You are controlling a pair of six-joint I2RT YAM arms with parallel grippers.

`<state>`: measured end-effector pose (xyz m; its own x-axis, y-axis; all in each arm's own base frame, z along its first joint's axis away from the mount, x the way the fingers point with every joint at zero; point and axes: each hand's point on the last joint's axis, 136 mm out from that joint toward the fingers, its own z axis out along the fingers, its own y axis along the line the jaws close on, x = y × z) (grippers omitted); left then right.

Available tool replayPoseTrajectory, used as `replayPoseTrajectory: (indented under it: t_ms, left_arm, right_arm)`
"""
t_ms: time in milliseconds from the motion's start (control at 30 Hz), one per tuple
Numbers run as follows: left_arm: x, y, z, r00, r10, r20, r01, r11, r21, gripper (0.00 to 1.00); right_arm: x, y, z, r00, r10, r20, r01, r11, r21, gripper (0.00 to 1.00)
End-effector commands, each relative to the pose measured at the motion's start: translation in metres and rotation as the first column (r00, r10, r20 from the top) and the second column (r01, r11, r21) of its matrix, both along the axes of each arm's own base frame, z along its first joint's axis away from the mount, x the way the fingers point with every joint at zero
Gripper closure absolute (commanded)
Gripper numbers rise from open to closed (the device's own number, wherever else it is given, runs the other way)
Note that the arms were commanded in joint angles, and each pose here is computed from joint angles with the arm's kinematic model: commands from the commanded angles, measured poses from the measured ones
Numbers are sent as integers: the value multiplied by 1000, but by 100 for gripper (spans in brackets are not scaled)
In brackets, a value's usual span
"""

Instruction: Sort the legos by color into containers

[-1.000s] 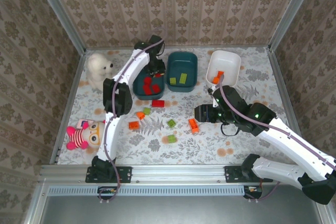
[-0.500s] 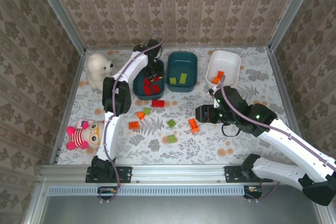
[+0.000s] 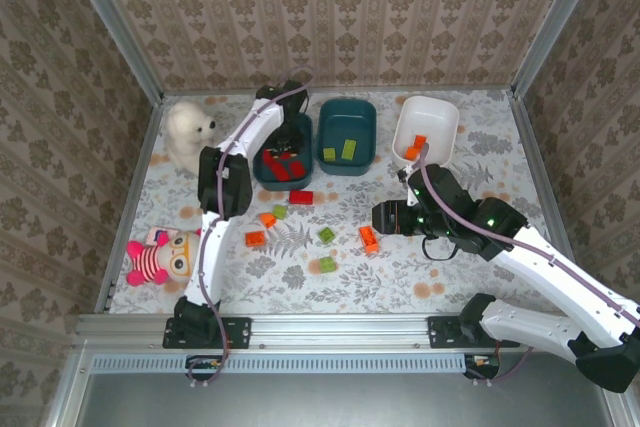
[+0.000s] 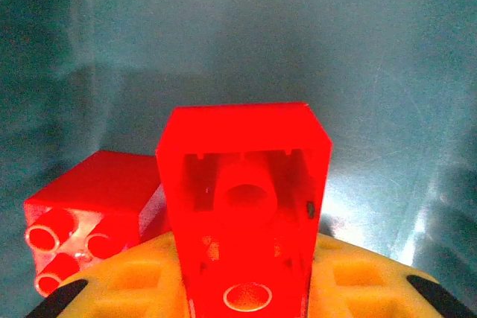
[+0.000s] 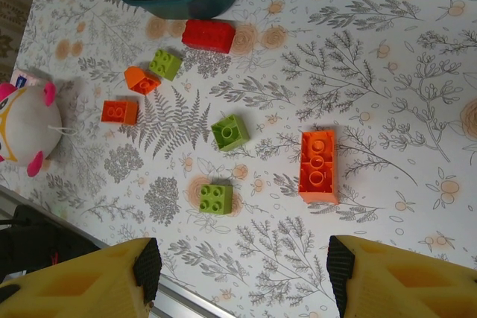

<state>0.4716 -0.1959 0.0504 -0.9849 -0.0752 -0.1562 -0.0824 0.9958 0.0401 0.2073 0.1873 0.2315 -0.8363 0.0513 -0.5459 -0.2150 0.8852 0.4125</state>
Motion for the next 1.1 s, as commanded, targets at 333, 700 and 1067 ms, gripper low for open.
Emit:
replayPoseTrajectory:
  t_ms: [333, 700, 1067]
  left_arm:
    - [-5, -2, 24, 999, -42, 8, 42, 999, 32, 44]
    - [-24, -5, 178, 963, 18, 267, 27, 986, -164, 33]
    - [-179, 66, 213, 926, 117, 359, 9, 943, -332, 18]
  right_arm:
    - [1, 2, 0, 1000, 8, 5, -8, 1000, 12, 36]
    - [14, 19, 9, 998, 56, 26, -55, 998, -8, 37]
    - [34, 69, 22, 992, 116, 55, -113, 992, -59, 36]
